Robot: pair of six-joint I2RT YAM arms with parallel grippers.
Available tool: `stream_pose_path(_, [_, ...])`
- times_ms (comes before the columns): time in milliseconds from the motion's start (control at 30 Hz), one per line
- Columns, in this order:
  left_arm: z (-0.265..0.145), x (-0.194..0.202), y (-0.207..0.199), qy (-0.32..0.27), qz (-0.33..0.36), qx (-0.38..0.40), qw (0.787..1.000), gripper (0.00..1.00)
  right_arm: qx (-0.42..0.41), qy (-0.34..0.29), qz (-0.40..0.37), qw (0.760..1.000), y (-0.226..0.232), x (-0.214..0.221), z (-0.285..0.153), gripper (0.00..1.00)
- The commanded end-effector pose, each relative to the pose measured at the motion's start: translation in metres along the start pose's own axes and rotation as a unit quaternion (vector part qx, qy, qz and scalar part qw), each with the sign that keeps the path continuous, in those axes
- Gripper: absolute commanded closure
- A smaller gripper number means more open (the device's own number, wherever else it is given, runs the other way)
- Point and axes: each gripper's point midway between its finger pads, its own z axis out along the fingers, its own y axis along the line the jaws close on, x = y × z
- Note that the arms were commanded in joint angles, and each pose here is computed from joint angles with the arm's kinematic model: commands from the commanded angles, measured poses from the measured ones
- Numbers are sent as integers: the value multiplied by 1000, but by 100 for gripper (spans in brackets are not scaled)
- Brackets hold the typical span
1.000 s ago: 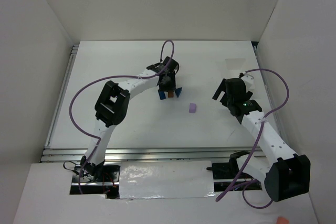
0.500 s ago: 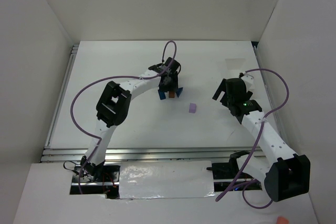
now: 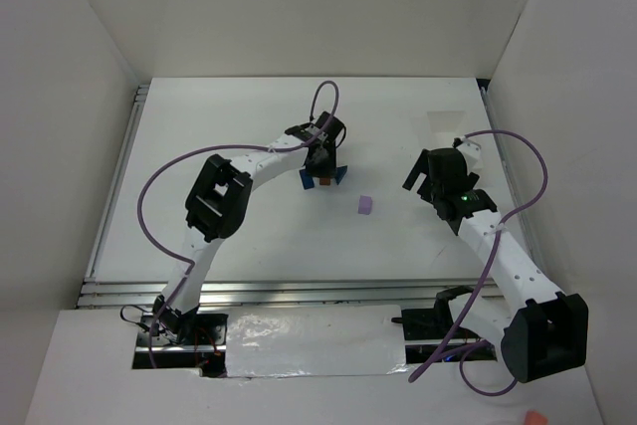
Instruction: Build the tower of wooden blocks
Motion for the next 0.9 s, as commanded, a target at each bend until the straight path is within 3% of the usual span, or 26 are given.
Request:
stream_pose_path(0, [-14, -9, -5, -18, 14, 7, 1000, 63, -13, -17, -2, 1000, 5, -8, -3, 0])
stream_pose_path(400, [-77, 27, -46, -47, 64, 61, 995, 69, -22, -17, -13, 1000, 11, -5, -8, 0])
stream_pose_path(867, [-58, 44, -74, -34, 64, 104, 992, 68, -26, -16, -20, 999, 14, -3, -9, 0])
